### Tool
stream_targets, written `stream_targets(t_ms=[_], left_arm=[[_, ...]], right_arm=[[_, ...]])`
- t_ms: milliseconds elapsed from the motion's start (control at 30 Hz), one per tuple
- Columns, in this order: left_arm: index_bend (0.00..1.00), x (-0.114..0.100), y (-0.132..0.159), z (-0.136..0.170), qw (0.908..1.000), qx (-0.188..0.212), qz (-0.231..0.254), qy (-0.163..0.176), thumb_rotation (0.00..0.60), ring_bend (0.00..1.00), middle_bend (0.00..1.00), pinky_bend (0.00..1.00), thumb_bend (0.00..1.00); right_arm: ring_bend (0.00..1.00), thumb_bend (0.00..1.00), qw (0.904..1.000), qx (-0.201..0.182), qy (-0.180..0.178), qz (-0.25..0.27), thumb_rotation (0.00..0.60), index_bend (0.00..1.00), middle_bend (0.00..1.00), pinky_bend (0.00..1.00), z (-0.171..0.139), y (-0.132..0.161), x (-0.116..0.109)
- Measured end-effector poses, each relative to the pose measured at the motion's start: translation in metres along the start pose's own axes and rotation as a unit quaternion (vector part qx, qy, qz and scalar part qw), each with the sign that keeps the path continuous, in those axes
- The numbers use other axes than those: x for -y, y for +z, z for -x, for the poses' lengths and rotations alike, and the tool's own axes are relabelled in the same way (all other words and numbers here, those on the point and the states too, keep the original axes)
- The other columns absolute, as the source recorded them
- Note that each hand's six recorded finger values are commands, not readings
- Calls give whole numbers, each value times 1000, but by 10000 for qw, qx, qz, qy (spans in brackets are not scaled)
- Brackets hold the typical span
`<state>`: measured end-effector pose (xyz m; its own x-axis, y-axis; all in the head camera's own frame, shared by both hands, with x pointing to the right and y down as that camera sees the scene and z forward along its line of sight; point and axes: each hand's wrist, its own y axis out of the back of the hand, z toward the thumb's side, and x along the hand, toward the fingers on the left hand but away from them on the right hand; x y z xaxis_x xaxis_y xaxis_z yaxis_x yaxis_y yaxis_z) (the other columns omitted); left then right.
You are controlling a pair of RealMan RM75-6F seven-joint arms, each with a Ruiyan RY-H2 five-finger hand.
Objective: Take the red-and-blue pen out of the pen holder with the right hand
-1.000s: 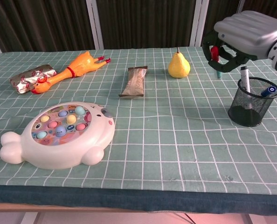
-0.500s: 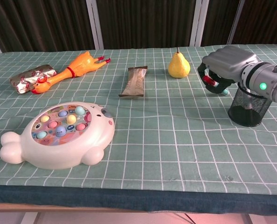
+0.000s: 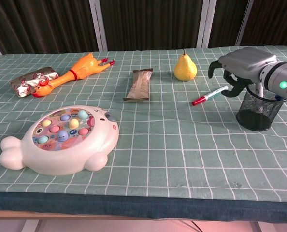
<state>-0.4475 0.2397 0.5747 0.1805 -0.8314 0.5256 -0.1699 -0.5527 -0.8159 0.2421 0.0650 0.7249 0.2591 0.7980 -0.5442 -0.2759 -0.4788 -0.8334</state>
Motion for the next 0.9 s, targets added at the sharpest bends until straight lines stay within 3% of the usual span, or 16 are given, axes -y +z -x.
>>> stream_targets(t_ms=[133, 267, 333, 467, 600, 733, 900], left_arm=[[241, 0, 0, 0, 10000, -1, -10, 4, 600, 71, 106, 374, 457], [240, 0, 0, 0, 10000, -5, -16, 20, 600, 70, 106, 374, 457], [241, 0, 0, 0, 10000, -4, -24, 23, 600, 71, 106, 374, 457], [241, 1, -1, -2, 10000, -32, -37, 21, 600, 71, 106, 374, 459], [241, 1, 0, -4, 10000, -33, -62, 26, 600, 71, 106, 374, 457], [241, 2, 1, -4, 10000, -19, -68, 23, 600, 71, 106, 374, 458], [241, 2, 1, -5, 10000, -20, -71, 26, 600, 71, 106, 374, 458]], right_arm=[[991, 466, 9994, -8, -185, 305, 600, 458, 931, 926, -9, -5, -12], [960, 466, 9968, 26, -588, 544, 600, 506, 931, 897, -26, -14, -33], [894, 465, 9950, 56, -777, 620, 600, 532, 906, 854, -35, -20, -43], [678, 420, 9910, 206, -1093, 746, 600, 527, 721, 747, -59, -34, -57], [495, 384, 9838, 581, -1382, 983, 600, 464, 548, 625, -111, -55, -72], [375, 378, 9826, 1034, -1188, 982, 600, 387, 427, 511, -167, -77, -67], [335, 378, 9852, 1278, -792, 822, 600, 341, 381, 495, -206, -89, -48]])
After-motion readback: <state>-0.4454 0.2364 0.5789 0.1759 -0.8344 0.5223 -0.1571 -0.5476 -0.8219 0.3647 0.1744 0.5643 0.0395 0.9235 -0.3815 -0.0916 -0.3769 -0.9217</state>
